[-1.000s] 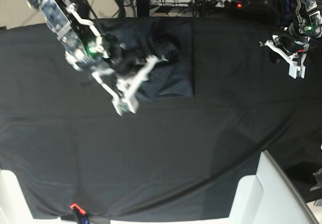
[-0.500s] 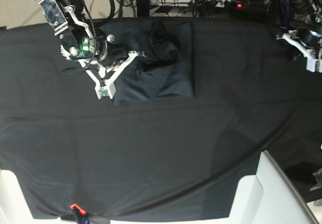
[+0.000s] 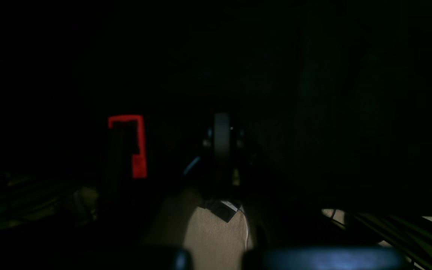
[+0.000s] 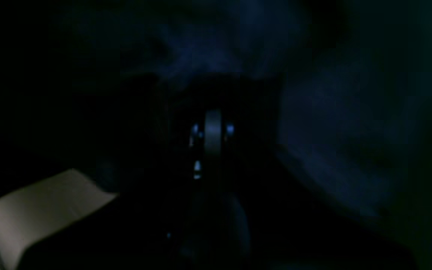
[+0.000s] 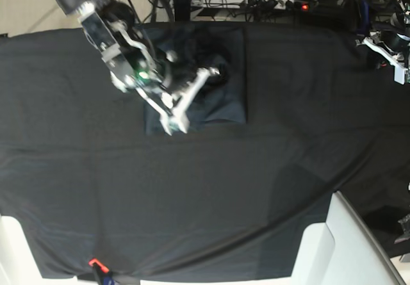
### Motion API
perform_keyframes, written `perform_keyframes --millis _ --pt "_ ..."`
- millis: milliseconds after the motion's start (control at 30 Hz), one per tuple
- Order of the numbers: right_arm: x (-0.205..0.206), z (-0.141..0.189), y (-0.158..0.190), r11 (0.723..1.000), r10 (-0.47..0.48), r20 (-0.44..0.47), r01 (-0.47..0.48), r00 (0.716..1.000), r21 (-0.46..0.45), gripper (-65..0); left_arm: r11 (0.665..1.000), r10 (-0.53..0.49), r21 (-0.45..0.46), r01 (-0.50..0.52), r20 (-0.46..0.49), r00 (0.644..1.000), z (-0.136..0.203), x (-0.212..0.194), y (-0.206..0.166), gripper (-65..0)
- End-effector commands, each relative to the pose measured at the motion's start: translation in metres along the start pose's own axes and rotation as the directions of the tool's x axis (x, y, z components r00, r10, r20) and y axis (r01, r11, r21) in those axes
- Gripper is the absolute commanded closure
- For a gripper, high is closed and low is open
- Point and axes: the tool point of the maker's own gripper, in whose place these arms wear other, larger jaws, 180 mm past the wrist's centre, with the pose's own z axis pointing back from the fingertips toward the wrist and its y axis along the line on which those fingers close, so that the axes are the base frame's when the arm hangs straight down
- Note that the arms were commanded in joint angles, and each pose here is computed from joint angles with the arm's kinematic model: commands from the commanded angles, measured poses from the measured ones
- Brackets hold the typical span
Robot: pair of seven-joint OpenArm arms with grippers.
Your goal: Fold the T-shirt properly
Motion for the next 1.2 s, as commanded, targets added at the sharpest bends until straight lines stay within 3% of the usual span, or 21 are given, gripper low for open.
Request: perform_keyframes --millis 0,267,333,433,533,633,767,900,1167 --pt "0.018 0.002 0.014 1.0 0.012 0.043 -0.013 0.999 0.028 0.0 1.0 -0.018 0.001 0.018 0.04 0.999 0.004 0.013 0.004 0.0" --pt "0.053 -0.011 0.057 0.996 0.017 0.062 -0.023 0.998 0.09 0.0 1.0 -0.017 -0.001 0.017 0.037 0.999 0.004 0.012 0.003 0.0" --pt "0.056 -0.014 0.07 0.991 0.067 0.066 -0.074 0.996 0.113 0.0 1.0 -0.017 -0.001 0.017 0.038 0.999 0.004 0.013 0.003 0.0" --pt "0.065 -0.004 0.096 0.963 0.18 0.142 -0.204 0.973 0.177 0.0 1.0 -0.01 -0.003 0.01 0.035 0.999 0.002 0.012 0.003 0.0" --pt "0.07 0.014 0.076 0.965 0.198 0.16 -0.221 0.967 0.141 0.0 1.0 0.006 -0.005 -0.006 0.021 1.0 -0.001 0.006 0.006 0.0" --pt "0.055 0.034 0.037 0.988 0.135 0.111 -0.142 0.985 0.063 0.0 1.0 0.016 -0.006 -0.016 0.013 1.0 -0.002 0.002 0.006 0.0" --pt "0.02 0.052 0.01 0.996 0.088 0.048 -0.09 0.995 0.028 0.0 1.0 0.019 -0.007 -0.019 0.01 1.0 -0.003 0.0 0.006 0.0" --pt "-0.022 0.049 0.003 0.997 0.068 -0.028 -0.067 0.997 0.023 0.0 1.0 0.015 -0.006 -0.015 0.014 1.0 -0.002 0.002 0.006 0.0" --pt "-0.037 0.036 -0.003 0.999 0.045 -0.045 -0.044 0.998 0.006 0.0 1.0 0.015 -0.006 -0.015 0.012 1.0 -0.002 0.002 0.006 0.0"
